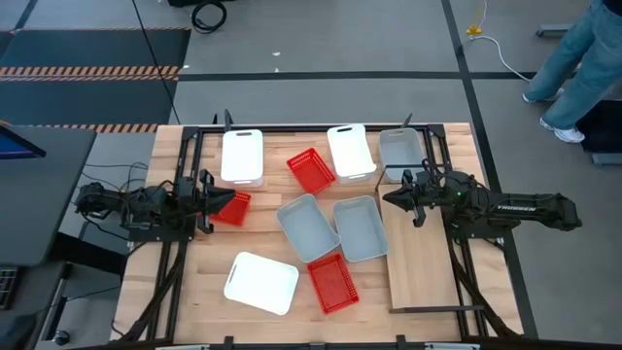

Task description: Stack baskets on shelf by color

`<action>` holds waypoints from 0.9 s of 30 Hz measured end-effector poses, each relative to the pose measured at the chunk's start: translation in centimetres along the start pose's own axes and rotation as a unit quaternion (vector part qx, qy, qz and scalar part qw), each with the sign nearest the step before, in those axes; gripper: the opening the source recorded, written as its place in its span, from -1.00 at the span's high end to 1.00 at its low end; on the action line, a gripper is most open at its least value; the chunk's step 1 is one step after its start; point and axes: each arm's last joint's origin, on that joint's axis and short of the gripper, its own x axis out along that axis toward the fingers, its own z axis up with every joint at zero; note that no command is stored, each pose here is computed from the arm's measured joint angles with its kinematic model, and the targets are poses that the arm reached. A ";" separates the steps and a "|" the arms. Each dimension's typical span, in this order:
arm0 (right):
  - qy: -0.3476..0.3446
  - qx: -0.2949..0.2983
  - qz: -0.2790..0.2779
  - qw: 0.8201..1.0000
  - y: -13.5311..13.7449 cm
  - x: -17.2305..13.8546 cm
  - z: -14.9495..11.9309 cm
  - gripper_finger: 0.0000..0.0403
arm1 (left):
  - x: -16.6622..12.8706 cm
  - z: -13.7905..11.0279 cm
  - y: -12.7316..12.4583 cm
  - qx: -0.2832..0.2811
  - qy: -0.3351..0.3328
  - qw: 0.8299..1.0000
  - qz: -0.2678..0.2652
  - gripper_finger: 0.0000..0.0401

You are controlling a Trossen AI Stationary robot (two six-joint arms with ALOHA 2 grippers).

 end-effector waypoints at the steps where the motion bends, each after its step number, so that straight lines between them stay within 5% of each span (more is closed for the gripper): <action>1: 0.000 0.000 0.000 1.000 0.0 0.0 0.0 0.94 | 0.0 0.0 0.0 0.000 0.000 1.000 0.000 0.72; 16: 0.000 0.000 0.000 1.000 0.0 0.0 0.0 0.94 | 0.0 0.6 0.0 -0.014 -0.031 0.999 -0.003 0.71; 21: 0.000 0.000 0.000 1.000 0.0 0.0 0.0 0.94 | 0.1 4.1 -0.5 -0.057 -0.056 0.997 -0.021 0.74; 24: 0.000 0.000 0.000 1.000 0.0 0.0 0.0 0.94 | 0.7 7.9 -1.2 -0.028 0.014 0.999 -0.040 0.75; 27: 0.000 0.000 0.000 1.000 0.0 0.0 0.0 0.94 | 2.2 11.1 -2.0 0.010 0.101 0.995 -0.002 0.73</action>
